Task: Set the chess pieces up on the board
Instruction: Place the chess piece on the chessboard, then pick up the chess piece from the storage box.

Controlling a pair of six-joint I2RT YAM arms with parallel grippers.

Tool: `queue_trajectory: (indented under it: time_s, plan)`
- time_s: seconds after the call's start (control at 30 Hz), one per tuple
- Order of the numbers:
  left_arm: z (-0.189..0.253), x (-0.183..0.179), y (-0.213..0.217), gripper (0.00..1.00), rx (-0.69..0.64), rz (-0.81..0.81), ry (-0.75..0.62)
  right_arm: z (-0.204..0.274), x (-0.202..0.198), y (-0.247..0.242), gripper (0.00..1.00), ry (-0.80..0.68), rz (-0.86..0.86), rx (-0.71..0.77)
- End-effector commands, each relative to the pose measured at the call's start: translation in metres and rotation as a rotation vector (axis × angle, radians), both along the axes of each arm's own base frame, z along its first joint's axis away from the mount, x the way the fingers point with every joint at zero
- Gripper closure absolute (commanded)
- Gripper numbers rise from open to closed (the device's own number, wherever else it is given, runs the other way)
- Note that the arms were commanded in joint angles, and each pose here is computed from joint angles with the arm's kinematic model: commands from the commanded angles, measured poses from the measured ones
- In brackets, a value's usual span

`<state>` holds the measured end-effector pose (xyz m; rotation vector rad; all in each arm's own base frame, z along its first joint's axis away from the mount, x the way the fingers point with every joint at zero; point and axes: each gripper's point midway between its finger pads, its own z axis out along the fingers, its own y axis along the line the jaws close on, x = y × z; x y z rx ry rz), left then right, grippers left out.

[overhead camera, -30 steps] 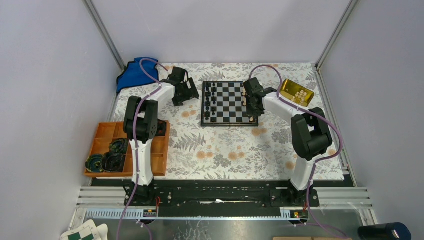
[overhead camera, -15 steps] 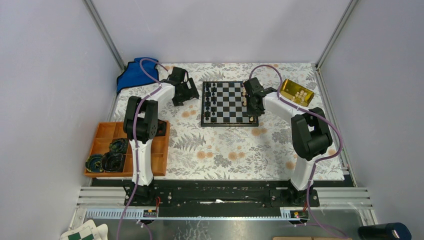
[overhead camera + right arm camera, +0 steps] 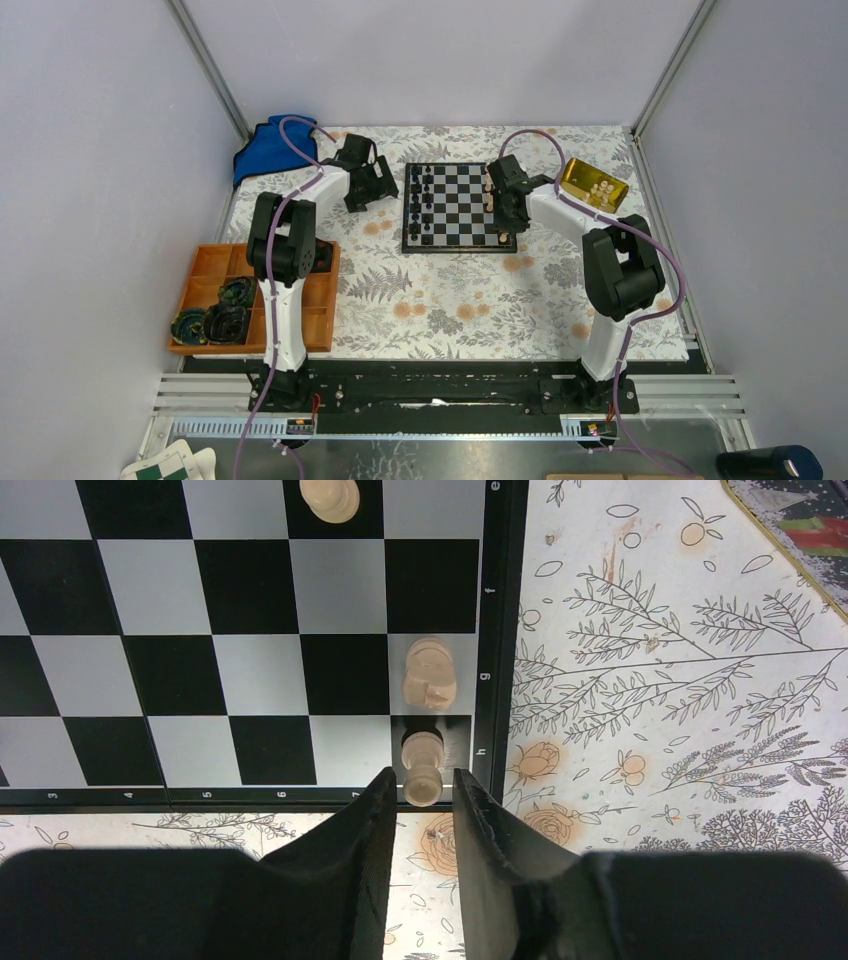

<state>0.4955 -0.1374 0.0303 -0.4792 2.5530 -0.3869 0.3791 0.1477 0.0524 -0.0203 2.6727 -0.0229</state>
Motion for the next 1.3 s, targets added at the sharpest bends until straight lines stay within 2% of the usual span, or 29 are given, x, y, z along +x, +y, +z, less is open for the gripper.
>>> queue_trajectory:
  time_s: [0.0,0.27,0.5,0.63,0.73,0.9,1.1,1.27]
  plan:
    - [-0.019,-0.009,-0.004,0.01,-0.003,-0.010,0.058,0.012,0.005,-0.003,0.66,-0.029,-0.004,0.000]
    - [-0.014,-0.007,-0.004,0.01,-0.004,-0.011,0.046,0.032,0.007,-0.002,0.63,-0.056,0.003,0.010]
    - [-0.014,-0.006,-0.005,0.01,-0.008,-0.012,0.047,0.088,0.023,-0.003,0.60,-0.189,-0.020,0.037]
    - [-0.013,-0.007,-0.006,0.01,-0.010,-0.012,0.045,0.112,0.035,-0.015,0.55,-0.243,-0.071,0.052]
    - [-0.014,-0.008,-0.006,0.01,-0.008,-0.010,0.048,0.121,0.047,-0.040,0.48,-0.277,-0.155,0.054]
    - [-0.015,-0.010,-0.009,0.01,-0.015,-0.014,0.049,0.126,0.069,-0.109,0.46,-0.337,-0.362,0.046]
    - [-0.016,-0.010,-0.013,0.01,-0.022,-0.028,0.049,0.107,0.085,-0.171,0.38,-0.338,-0.540,0.053]
    - [-0.017,-0.011,-0.012,0.01,-0.015,-0.029,0.051,0.083,0.093,-0.204,0.37,-0.304,-0.631,0.063]
